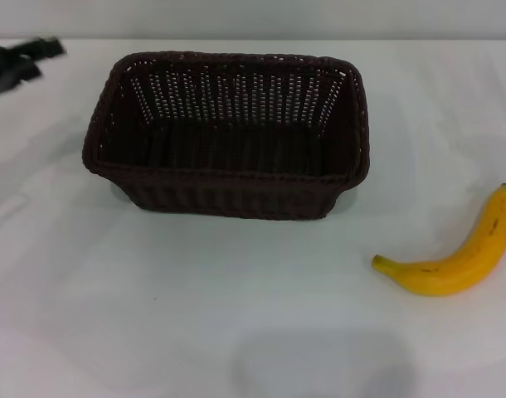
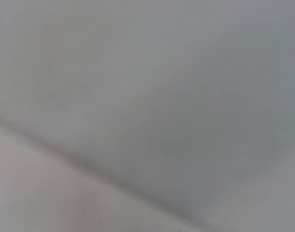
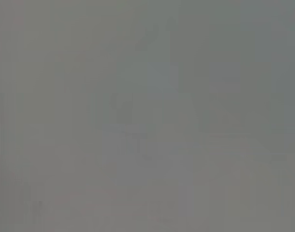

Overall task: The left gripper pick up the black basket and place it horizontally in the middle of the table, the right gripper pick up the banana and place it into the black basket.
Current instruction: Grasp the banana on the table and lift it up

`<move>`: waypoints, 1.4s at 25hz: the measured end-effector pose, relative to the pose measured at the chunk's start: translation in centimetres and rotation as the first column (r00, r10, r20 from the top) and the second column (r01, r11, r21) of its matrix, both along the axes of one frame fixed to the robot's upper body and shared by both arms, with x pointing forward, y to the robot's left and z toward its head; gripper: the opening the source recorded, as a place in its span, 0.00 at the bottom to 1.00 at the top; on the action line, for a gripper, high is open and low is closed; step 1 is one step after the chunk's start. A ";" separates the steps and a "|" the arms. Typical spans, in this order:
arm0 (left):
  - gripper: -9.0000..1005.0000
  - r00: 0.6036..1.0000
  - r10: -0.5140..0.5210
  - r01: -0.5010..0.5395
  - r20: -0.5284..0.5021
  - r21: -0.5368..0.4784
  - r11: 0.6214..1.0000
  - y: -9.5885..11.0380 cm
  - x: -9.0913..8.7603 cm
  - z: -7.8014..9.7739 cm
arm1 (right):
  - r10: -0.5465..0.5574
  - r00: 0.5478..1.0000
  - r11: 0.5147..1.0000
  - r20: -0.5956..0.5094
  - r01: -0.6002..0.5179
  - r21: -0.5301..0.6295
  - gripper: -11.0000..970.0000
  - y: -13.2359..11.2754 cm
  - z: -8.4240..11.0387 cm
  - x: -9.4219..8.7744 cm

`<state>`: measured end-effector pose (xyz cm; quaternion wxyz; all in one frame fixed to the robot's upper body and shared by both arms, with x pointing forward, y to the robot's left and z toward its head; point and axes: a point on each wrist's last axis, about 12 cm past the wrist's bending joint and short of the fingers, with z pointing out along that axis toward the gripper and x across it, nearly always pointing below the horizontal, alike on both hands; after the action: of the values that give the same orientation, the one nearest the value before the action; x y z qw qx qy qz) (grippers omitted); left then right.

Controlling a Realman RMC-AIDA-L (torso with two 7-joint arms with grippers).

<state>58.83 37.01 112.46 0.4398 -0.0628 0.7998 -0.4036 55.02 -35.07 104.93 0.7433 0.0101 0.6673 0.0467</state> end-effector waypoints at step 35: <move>0.74 0.761 0.513 -0.622 0.398 0.222 0.751 0.9 -4.9 -9.4 | 0.181 0.316 0.968 -0.931 -0.226 0.111 0.88 8.5 16.5 1.5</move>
<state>53.93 37.88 103.06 0.6669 -0.1644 0.7186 -0.1086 56.54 -26.60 121.45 0.2161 -0.0637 0.9678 0.1123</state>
